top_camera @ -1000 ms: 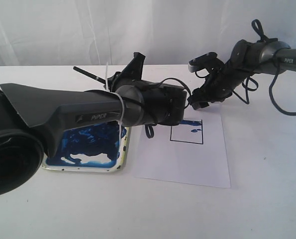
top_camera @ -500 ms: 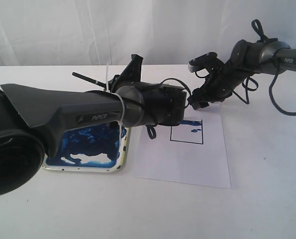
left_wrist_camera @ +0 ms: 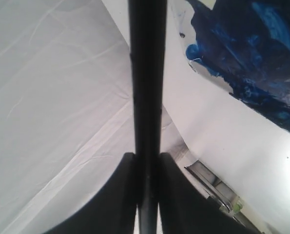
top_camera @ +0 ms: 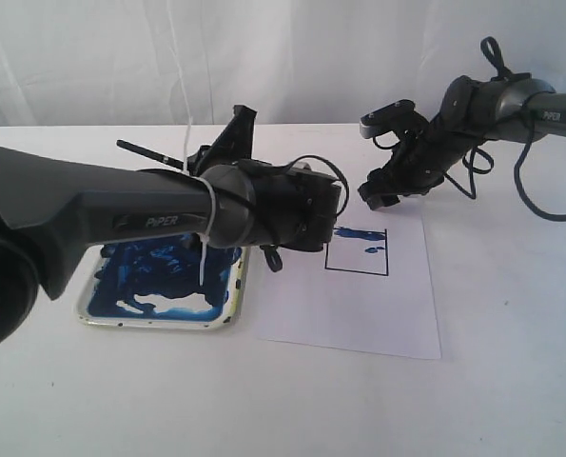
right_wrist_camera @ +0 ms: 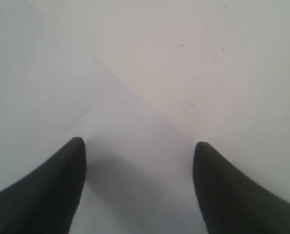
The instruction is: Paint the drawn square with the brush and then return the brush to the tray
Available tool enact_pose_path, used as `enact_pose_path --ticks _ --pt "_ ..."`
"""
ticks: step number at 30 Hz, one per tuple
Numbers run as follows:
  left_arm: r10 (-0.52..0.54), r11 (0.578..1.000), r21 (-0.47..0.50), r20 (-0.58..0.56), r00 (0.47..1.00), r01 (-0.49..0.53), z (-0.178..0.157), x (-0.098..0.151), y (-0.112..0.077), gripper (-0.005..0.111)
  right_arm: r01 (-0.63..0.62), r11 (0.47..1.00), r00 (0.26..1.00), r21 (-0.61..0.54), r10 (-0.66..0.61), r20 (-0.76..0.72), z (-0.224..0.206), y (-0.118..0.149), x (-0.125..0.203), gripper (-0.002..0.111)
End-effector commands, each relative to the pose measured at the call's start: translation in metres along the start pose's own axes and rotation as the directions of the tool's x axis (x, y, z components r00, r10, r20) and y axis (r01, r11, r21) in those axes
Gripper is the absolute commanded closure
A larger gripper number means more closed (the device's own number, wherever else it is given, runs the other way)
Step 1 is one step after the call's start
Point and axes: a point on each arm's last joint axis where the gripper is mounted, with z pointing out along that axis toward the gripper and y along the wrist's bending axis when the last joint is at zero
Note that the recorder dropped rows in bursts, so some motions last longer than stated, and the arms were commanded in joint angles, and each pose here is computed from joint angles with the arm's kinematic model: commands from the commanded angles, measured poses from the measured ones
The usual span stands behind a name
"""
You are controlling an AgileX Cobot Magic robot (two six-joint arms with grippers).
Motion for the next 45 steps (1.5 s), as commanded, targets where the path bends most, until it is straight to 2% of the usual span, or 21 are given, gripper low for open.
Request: enact_pose_path --ticks 1,8,10,13,23,28,45 --pt "-0.043 0.999 -0.003 -0.080 0.996 0.043 -0.003 0.015 0.002 0.107 0.045 0.999 0.995 -0.014 -0.046 -0.093 0.019 0.001 0.019 0.048" --pt "-0.049 0.998 0.025 -0.034 0.998 0.050 -0.002 0.009 -0.002 0.107 0.045 0.999 0.995 -0.014 -0.046 -0.093 0.020 0.001 0.019 0.048" --pt "-0.003 0.998 0.061 -0.007 1.000 0.003 0.000 0.003 -0.009 0.107 0.044 0.999 0.994 -0.016 -0.045 -0.097 0.022 0.001 0.020 0.048" --pt "-0.042 0.998 0.052 0.055 0.998 0.039 0.000 -0.004 -0.008 0.107 0.042 0.999 0.993 -0.021 -0.044 -0.107 0.024 0.002 0.022 0.048" --pt "-0.006 0.998 0.064 0.060 0.998 0.002 0.001 -0.005 -0.010 0.107 0.045 0.999 0.993 -0.020 -0.047 -0.108 0.024 0.001 0.023 0.048" --pt "0.008 0.991 0.133 0.085 0.996 -0.019 0.000 -0.007 -0.016 0.107 0.045 0.999 0.993 -0.020 -0.047 -0.108 0.024 0.001 0.023 0.048" --pt "-0.032 0.994 0.109 0.190 0.981 0.011 -0.001 -0.017 -0.013 0.107 0.046 0.999 0.993 -0.019 -0.048 -0.109 0.024 0.001 0.023 0.048"
